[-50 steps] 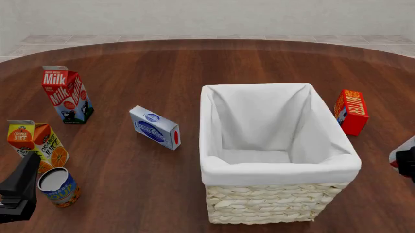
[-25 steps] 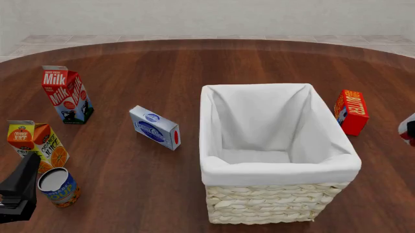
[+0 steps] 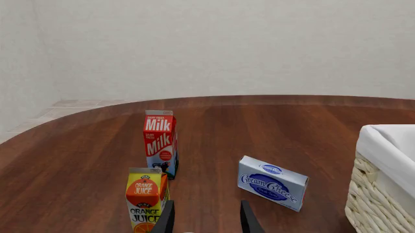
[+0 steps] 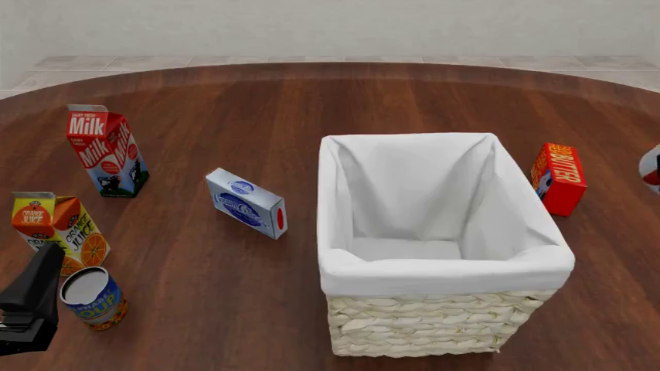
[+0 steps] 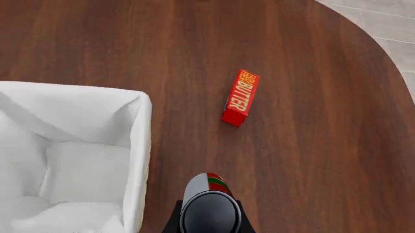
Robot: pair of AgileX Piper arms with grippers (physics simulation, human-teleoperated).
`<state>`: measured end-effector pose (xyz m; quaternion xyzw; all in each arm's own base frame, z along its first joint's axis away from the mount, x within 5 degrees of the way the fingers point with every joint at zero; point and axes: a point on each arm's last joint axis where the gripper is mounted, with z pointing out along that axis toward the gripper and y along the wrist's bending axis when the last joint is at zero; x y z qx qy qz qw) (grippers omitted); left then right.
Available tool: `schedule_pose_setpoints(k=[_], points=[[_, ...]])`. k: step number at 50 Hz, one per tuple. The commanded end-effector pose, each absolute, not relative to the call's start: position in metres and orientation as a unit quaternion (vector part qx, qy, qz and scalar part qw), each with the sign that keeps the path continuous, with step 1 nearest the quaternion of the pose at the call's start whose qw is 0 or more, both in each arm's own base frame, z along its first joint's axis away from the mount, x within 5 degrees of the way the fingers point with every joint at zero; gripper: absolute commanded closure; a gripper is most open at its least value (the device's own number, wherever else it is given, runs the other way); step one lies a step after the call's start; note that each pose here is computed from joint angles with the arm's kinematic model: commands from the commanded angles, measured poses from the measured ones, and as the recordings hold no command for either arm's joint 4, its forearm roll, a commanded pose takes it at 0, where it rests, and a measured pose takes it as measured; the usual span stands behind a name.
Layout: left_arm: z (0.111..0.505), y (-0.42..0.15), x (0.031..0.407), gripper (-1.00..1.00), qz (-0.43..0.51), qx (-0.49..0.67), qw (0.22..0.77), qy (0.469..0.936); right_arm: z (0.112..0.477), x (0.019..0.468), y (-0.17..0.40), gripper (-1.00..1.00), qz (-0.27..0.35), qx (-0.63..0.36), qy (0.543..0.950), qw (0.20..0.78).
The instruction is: Pick up the tomato sauce, and put it in the basket.
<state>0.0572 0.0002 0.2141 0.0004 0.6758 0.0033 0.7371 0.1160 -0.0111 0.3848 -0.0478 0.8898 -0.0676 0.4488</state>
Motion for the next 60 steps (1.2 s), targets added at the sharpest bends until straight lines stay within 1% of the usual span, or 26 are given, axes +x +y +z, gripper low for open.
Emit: schedule_pose_setpoints(k=[1, 11, 14, 36, 50, 60], points=[[0.214, 0.000, 0.057, -1.00, 0.003, 0.000, 0.737, 0.676, 0.401, 0.118, -0.004, 1.00, -0.050, -0.062, 0.883, 0.462], [0.214, 0.000, 0.057, -1.00, 0.003, 0.000, 0.737, 0.676, 0.408, 0.123, 0.002, 1.00, -0.036, -0.085, 0.880, 0.466], [0.214, 0.000, 0.057, -1.00, 0.003, 0.000, 0.737, 0.676, 0.412, 0.127, 0.008, 1.00, -0.023, -0.099, 0.876, 0.471], [0.214, 0.000, 0.057, -1.00, 0.003, 0.000, 0.737, 0.676, 0.423, 0.146, 0.024, 1.00, 0.003, -0.136, 0.868, 0.477], [0.214, 0.000, 0.057, -1.00, 0.003, 0.000, 0.737, 0.676, 0.419, 0.158, 0.036, 1.00, 0.018, -0.162, 0.868, 0.470], [0.214, 0.000, 0.057, -1.00, 0.003, 0.000, 0.737, 0.676, 0.408, 0.168, 0.049, 1.00, 0.037, -0.181, 0.869, 0.460]])
